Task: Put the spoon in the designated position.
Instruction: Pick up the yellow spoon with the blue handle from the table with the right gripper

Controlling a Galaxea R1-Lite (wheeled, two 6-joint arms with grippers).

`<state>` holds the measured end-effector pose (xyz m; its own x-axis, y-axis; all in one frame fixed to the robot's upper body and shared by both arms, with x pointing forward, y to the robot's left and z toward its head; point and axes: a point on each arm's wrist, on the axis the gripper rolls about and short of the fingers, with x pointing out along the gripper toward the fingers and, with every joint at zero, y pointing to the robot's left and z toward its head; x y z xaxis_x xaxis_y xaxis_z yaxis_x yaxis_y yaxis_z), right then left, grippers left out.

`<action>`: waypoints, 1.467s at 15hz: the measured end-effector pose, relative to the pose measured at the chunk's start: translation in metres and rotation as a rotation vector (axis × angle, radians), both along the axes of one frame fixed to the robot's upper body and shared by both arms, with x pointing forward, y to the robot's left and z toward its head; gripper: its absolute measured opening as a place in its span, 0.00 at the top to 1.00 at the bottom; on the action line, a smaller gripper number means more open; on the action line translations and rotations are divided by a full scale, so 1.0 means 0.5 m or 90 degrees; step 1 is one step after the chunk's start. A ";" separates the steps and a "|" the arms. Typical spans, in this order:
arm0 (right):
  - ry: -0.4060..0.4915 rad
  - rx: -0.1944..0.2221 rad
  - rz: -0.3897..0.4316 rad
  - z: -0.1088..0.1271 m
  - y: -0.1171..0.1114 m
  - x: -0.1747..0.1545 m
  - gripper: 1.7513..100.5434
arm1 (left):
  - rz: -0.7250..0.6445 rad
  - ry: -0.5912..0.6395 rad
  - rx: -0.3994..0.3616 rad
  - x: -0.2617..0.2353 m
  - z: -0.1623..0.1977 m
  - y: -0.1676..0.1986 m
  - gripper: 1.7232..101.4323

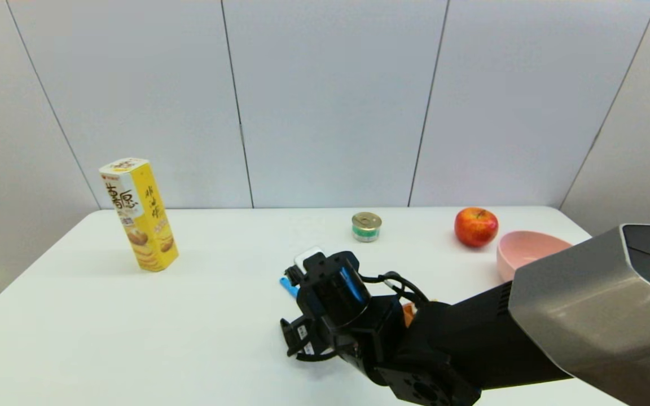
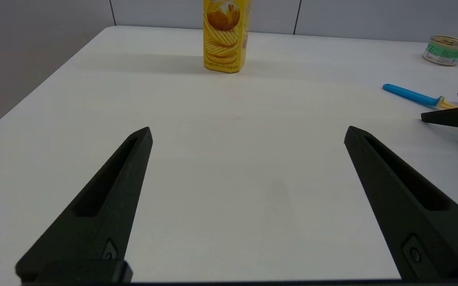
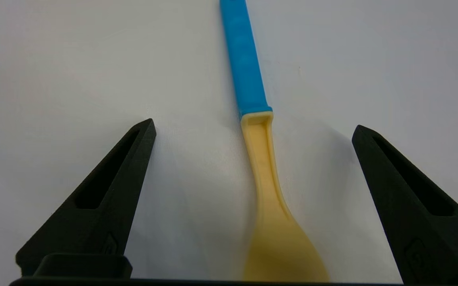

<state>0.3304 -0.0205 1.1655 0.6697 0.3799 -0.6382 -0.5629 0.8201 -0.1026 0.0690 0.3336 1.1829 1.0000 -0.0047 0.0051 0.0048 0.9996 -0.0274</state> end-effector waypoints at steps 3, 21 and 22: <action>0.007 0.008 -0.006 -0.001 -0.001 -0.002 0.03 | 0.000 0.000 0.000 0.000 0.000 0.000 0.04; -0.011 0.026 -0.014 0.018 0.007 0.010 0.92 | 0.000 -0.001 0.000 0.000 0.000 0.000 0.04; -0.012 0.028 -0.014 0.021 0.007 0.010 0.92 | 0.000 -0.001 0.000 0.000 0.000 0.000 0.04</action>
